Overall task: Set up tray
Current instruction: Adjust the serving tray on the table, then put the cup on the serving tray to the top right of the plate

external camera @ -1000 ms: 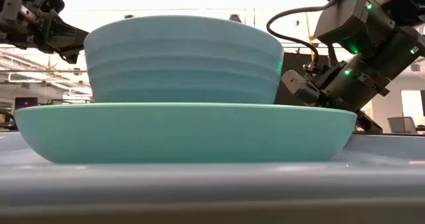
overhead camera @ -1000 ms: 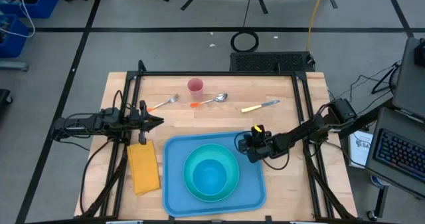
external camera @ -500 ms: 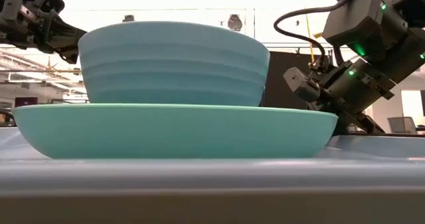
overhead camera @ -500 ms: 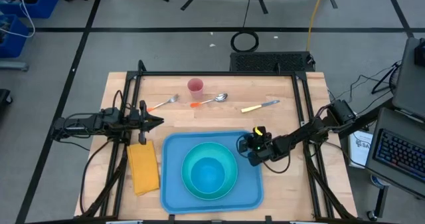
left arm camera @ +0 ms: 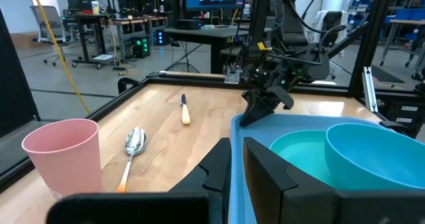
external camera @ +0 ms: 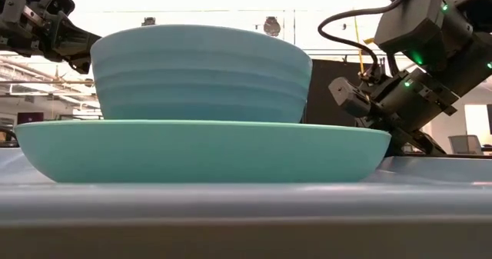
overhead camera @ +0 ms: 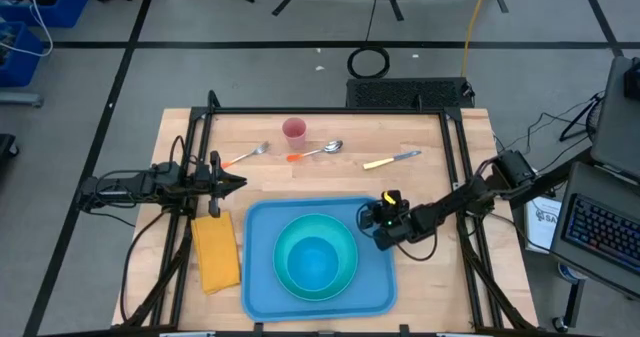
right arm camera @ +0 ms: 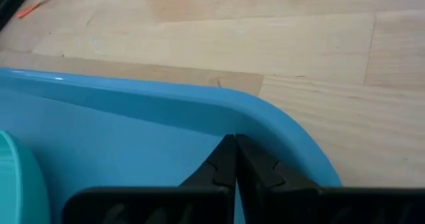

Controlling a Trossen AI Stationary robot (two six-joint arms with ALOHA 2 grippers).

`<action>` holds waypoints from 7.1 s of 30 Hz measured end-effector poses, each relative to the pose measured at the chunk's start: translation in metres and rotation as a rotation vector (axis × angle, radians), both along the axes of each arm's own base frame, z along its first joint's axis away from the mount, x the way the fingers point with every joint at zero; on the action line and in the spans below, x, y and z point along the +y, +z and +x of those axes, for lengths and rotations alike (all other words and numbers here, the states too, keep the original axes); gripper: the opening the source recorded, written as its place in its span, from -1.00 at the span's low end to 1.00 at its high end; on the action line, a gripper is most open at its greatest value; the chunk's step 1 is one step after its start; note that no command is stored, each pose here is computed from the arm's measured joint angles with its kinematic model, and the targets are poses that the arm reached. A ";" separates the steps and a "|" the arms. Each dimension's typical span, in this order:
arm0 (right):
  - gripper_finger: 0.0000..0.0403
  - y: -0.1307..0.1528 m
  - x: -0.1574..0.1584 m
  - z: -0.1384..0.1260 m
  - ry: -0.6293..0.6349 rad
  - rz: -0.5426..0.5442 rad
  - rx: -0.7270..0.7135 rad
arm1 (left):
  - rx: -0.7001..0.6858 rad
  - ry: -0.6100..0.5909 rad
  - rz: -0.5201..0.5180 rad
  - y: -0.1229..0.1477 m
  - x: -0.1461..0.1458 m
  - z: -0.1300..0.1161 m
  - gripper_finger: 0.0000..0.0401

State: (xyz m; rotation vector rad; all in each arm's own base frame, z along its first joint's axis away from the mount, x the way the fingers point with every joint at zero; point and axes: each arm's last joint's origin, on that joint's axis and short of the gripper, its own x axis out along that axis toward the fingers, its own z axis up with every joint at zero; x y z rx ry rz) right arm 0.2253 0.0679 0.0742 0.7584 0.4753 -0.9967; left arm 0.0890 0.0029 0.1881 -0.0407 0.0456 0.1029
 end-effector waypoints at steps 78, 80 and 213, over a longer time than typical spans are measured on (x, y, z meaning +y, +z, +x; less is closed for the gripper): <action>-1.00 0.067 -0.100 0.033 0.466 0.121 0.047 | -0.002 0.004 -0.007 0.000 0.000 0.000 -0.77; -1.00 0.068 -0.102 0.034 0.470 0.145 0.052 | -0.002 0.004 -0.005 0.000 0.000 0.000 -0.77; -0.34 0.135 -0.259 0.237 1.176 -0.332 0.338 | -0.032 0.132 0.119 0.005 0.004 -0.001 -0.77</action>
